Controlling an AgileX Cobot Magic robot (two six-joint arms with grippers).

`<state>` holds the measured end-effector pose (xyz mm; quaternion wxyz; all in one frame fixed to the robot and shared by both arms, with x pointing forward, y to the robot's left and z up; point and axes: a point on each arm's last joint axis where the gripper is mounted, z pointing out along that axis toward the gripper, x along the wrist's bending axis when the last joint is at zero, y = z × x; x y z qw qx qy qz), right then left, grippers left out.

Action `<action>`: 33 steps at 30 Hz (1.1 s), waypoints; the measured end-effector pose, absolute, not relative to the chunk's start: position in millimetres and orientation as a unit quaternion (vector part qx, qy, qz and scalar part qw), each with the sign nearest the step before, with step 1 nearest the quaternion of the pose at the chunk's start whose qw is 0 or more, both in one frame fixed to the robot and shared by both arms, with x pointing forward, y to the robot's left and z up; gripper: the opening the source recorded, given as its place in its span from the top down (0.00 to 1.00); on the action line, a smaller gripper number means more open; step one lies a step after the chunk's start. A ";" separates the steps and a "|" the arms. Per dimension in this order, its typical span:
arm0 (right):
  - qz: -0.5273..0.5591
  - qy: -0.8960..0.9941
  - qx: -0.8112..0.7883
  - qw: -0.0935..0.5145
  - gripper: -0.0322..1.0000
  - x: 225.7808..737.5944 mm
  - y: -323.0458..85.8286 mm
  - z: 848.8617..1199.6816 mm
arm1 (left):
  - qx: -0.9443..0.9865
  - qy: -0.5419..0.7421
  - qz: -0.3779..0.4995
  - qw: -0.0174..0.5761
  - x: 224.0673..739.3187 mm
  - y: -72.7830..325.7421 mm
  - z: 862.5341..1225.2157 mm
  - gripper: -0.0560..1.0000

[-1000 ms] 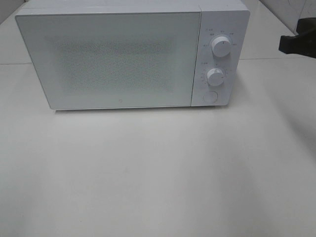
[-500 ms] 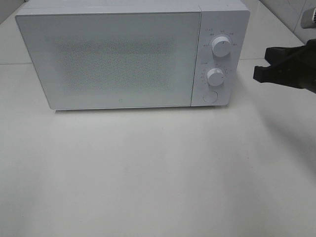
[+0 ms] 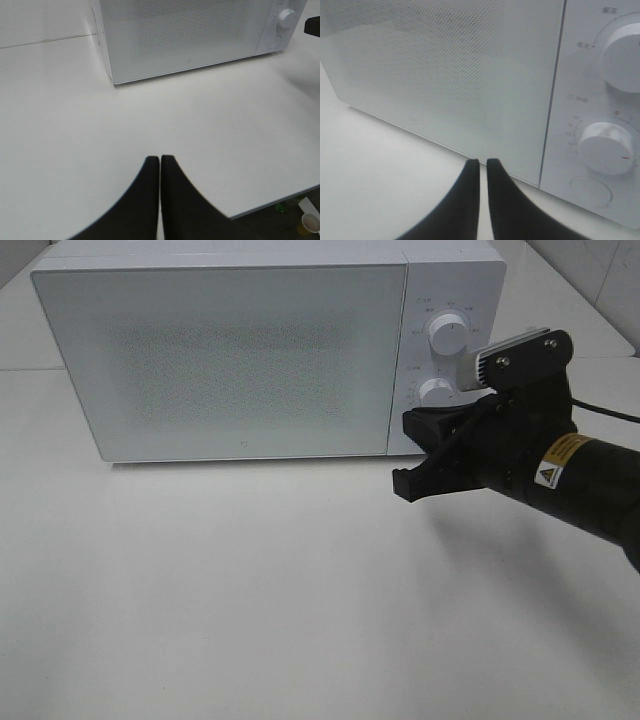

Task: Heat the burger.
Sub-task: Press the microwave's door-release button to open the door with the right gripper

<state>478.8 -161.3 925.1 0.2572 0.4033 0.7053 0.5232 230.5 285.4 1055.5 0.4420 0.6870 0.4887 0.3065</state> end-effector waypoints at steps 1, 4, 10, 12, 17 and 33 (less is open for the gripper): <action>0.528 0.704 0.400 0.256 0.92 478.1 -158.1 923.6 | 0.687 0.489 0.306 0.442 230.5 285.4 1055.5 0.95; 0.537 0.701 0.396 0.252 0.91 477.4 -152.3 917.5 | 0.687 0.489 0.306 0.442 230.5 285.4 1055.5 0.95; 0.529 0.667 0.460 0.254 0.91 482.9 -158.9 910.1 | 0.687 0.489 0.306 0.442 230.5 285.4 1055.5 0.95; 0.532 0.625 0.518 0.240 0.90 485.6 -163.7 908.1 | 0.687 0.489 0.306 0.442 230.5 285.4 1055.5 0.95; 0.547 0.560 0.588 0.201 0.89 487.4 -167.3 908.1 | 0.687 0.489 0.306 0.442 230.5 285.4 1055.5 0.95; 0.584 0.385 0.715 0.029 0.96 486.1 -164.5 908.3 | 0.687 0.489 0.306 0.442 230.5 285.4 1055.5 0.95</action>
